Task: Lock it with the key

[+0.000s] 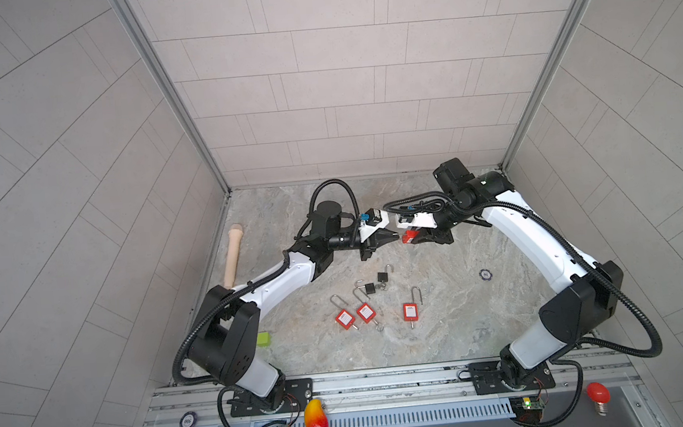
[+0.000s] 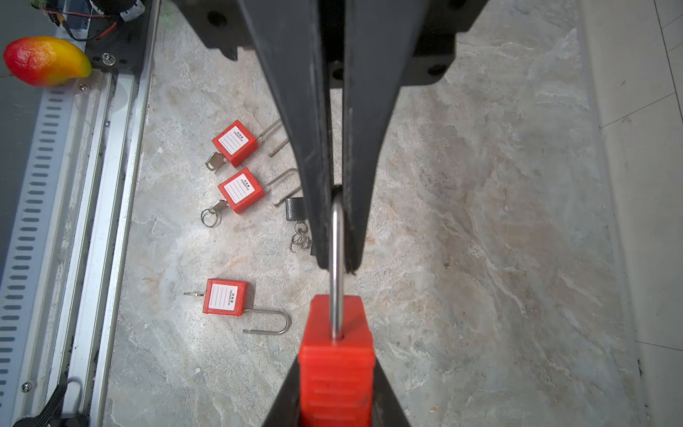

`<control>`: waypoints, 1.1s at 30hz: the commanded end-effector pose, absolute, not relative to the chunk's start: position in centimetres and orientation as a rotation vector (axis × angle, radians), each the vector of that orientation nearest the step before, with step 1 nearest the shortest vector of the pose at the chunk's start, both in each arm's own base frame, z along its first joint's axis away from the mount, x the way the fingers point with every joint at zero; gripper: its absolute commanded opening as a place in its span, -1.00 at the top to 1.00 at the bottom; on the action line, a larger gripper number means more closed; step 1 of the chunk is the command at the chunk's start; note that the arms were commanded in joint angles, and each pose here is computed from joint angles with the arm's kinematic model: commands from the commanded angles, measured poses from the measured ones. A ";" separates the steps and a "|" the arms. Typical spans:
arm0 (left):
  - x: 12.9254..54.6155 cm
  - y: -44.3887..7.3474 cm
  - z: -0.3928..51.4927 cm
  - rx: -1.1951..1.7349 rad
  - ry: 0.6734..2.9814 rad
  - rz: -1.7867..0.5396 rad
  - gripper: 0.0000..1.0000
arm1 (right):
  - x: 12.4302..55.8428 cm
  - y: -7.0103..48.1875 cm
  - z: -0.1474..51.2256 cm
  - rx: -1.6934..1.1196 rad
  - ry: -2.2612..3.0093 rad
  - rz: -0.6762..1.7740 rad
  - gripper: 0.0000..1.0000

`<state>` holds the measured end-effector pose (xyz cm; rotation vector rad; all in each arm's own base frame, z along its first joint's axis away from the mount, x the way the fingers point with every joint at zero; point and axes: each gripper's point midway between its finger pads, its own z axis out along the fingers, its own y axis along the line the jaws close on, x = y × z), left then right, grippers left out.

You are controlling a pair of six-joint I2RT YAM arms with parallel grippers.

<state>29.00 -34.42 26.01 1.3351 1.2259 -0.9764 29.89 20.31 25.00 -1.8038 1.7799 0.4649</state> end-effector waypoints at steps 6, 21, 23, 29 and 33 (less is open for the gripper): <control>28.5 -35.2 27.3 1.294 1.200 -1.038 1.00 | 29.6 22.5 27.8 -1.792 1.605 0.528 0.57; 30.2 -34.6 28.3 1.204 1.169 -1.051 1.00 | 29.9 21.5 27.7 -1.791 1.628 0.444 0.18; 30.6 -34.4 28.7 1.181 1.162 -1.066 1.00 | 29.8 21.2 27.6 -1.784 1.642 0.422 0.09; 30.9 -34.3 29.2 1.190 1.143 -1.061 1.00 | 30.4 20.4 28.1 -1.741 1.674 0.386 -0.24; 31.1 -34.2 29.4 1.186 1.138 -1.055 1.00 | 30.8 19.8 28.9 -1.697 1.697 0.368 -0.41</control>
